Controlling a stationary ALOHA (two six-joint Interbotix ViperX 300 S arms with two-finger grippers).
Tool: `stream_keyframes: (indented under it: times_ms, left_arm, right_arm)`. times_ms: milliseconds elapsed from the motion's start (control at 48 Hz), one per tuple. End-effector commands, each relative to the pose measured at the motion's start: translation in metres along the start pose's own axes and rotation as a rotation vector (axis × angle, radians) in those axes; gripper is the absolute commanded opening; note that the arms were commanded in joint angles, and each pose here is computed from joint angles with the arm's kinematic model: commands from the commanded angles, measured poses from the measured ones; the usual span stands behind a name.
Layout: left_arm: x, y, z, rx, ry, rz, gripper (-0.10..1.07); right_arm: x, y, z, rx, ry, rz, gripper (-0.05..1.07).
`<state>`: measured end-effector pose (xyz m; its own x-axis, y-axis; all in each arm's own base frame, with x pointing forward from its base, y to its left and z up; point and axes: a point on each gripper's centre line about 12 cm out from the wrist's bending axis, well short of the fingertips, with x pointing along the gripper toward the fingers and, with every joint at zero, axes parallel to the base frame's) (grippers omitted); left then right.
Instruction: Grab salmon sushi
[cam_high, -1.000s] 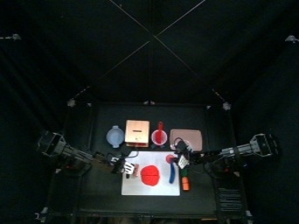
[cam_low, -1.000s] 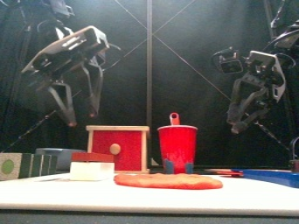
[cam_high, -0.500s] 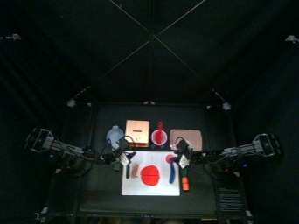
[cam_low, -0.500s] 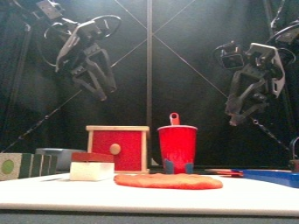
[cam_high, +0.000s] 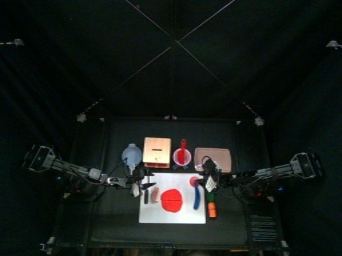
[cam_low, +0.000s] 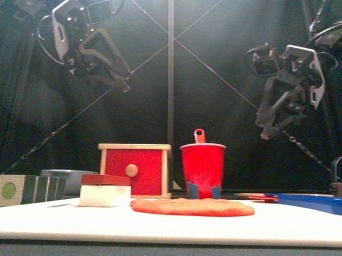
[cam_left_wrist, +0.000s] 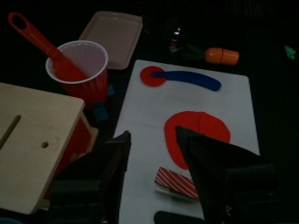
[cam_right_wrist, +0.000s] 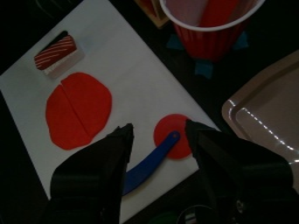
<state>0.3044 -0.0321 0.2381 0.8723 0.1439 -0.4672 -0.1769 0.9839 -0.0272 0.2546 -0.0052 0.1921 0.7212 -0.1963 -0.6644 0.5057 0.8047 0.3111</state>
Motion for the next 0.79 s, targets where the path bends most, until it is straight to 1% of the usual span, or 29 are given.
stream_keyframes:
  times_ms: [0, 167, 188, 208, 292, 354, 438, 521, 625, 771]
  left_arm:
    - [-0.003, 0.000, 0.007, -0.004, -0.022, -0.005, 0.83]
    - [-0.003, 0.002, 0.002, 0.001, -0.011, 0.002, 0.83]
    - [-0.003, 0.002, 0.000, -0.001, -0.006, 0.005, 0.83]
    - [-0.002, 0.006, -0.001, 0.004, -0.005, 0.033, 0.83]
    - [-0.003, 0.010, -0.001, 0.016, -0.006, 0.064, 0.83]
    - [-0.003, 0.014, -0.002, 0.019, -0.005, 0.092, 0.83]
    - [-0.003, 0.020, -0.004, 0.033, -0.004, 0.134, 0.83]
    - [-0.004, 0.024, -0.007, 0.046, -0.004, 0.159, 0.83]
    - [-0.010, 0.032, -0.008, 0.050, -0.016, 0.193, 0.83]
    - [-0.020, 0.046, -0.011, 0.040, -0.033, 0.224, 0.83]
  right_arm:
    - [-0.004, 0.005, 0.009, 0.016, -0.025, 0.018, 0.85]
    - [-0.004, 0.004, 0.010, 0.018, -0.028, 0.017, 0.85]
    - [-0.004, 0.004, 0.010, 0.021, -0.026, 0.014, 0.85]
    - [-0.005, 0.006, 0.013, 0.047, -0.030, 0.019, 0.85]
    - [-0.006, 0.011, 0.019, 0.117, -0.020, 0.026, 0.85]
    - [-0.005, 0.014, 0.024, 0.169, -0.010, 0.015, 0.85]
    - [-0.005, 0.017, 0.029, 0.209, -0.002, -0.002, 0.85]
    - [-0.003, 0.022, 0.032, 0.240, 0.010, -0.009, 0.86]
    - [0.001, 0.031, 0.038, 0.296, 0.026, -0.001, 0.91]
    - [0.008, 0.046, 0.047, 0.383, 0.059, 0.013, 1.03]
